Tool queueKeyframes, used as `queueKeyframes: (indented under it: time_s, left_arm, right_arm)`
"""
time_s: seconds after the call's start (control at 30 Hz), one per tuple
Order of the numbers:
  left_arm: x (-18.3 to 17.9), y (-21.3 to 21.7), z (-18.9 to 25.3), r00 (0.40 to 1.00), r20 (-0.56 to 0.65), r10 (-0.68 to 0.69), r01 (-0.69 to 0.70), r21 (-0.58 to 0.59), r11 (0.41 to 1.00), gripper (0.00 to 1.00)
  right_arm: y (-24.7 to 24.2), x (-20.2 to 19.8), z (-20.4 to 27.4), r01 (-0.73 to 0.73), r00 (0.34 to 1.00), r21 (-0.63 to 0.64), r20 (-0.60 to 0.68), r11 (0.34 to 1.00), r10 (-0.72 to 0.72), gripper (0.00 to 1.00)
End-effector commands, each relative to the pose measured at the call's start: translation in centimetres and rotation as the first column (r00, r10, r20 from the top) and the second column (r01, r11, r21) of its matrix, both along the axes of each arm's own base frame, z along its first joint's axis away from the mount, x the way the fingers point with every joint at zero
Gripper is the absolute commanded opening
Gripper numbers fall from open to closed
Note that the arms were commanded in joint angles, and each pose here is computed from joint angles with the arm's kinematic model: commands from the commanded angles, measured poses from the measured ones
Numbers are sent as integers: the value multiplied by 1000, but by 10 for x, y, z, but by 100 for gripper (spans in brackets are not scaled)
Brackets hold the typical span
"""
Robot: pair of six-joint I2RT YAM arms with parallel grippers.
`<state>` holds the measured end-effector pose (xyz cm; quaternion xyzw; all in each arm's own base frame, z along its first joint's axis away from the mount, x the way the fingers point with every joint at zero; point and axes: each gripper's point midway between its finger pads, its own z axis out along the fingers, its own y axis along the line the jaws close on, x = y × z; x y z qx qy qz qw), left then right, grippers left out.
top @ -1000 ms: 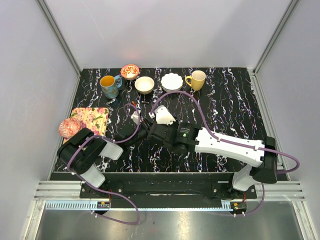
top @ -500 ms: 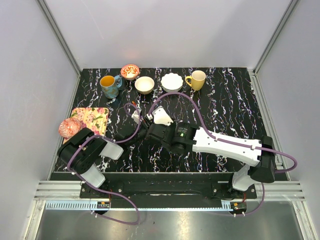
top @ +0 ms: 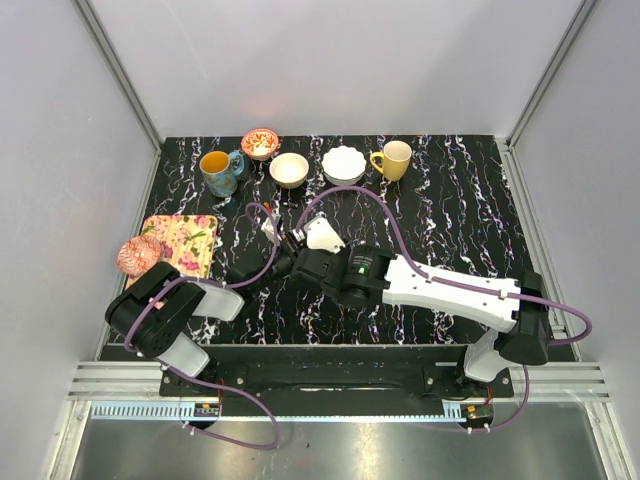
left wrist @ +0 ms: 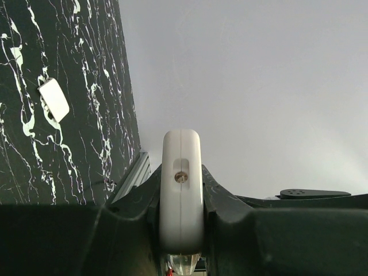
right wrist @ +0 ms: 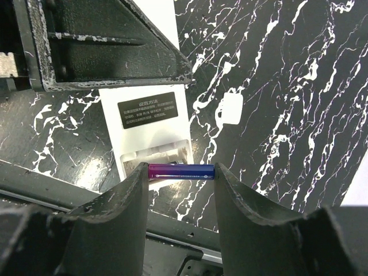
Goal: Load the batteries into the remote control
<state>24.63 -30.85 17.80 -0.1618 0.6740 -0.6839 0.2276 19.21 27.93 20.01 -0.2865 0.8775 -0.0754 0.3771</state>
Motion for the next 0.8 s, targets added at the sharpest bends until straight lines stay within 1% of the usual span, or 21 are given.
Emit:
queueKeyframes:
  time_s: [0.0,0.53,0.77]
  left_arm:
    - [-24,15,101,929,366,51,48,-257,965,0]
    - [-25,17,107,926,372,61,46,-271,962,0]
    - [-24,17,107,926,372,62,44,-272,961,0]
  right_arm:
    - [4,-4,0,3,1000,29,-12,1000,-3,0]
    - [1,-10,-2,1,999,26,-33,1000,0,0]
    - [3,-10,-2,-2,999,28,-37,1000,3,6]
